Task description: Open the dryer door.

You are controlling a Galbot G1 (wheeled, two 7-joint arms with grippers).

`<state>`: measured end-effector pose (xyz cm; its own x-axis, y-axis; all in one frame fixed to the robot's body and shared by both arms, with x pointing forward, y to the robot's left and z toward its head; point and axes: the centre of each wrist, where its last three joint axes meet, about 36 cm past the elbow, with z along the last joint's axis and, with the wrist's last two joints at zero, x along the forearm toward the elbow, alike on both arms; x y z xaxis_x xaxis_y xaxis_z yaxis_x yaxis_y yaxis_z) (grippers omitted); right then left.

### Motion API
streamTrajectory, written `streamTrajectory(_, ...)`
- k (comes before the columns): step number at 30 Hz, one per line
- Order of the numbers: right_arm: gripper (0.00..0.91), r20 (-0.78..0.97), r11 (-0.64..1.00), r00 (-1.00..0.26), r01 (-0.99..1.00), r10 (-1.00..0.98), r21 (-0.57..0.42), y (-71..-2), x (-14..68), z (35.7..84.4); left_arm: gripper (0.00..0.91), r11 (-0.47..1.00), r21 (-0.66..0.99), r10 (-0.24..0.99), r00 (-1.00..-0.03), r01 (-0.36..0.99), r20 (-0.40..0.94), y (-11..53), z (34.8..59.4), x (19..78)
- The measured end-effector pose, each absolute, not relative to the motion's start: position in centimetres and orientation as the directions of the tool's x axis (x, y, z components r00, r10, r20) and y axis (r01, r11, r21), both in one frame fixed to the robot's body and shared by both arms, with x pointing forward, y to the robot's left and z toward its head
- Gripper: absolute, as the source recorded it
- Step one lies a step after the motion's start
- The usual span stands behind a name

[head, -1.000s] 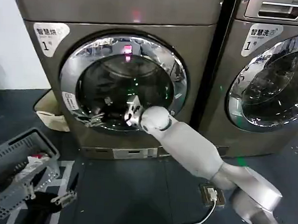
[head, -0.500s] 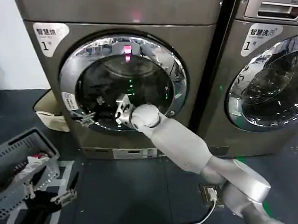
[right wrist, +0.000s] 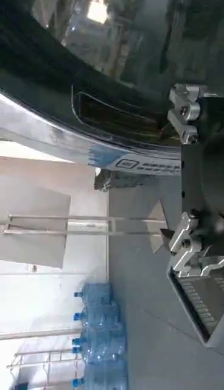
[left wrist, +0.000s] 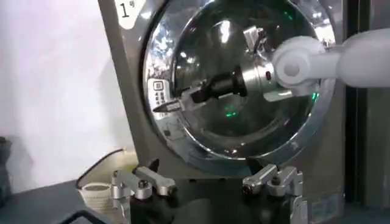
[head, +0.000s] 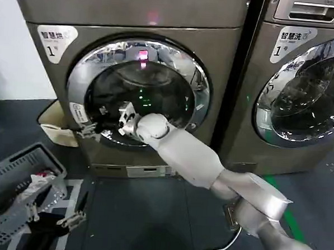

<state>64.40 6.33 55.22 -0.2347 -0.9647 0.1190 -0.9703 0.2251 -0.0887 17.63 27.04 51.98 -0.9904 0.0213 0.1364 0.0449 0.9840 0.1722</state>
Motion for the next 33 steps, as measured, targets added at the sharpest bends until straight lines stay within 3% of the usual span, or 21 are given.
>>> streamTrajectory(18,0.907,0.152,0.061,-0.065,-0.998,-0.986,-0.03,4.8,62.1,55.8,0.907,0.997,0.079,-0.007,-0.995,0.001,0.103,29.2,53.4,18.8)
streamTrajectory(33,0.907,0.142,-0.133,0.128,-0.991,-0.982,-0.025,-0.9,56.2,57.0,0.907,0.999,0.027,-0.034,-0.998,-0.032,0.06,37.3,52.4,22.4)
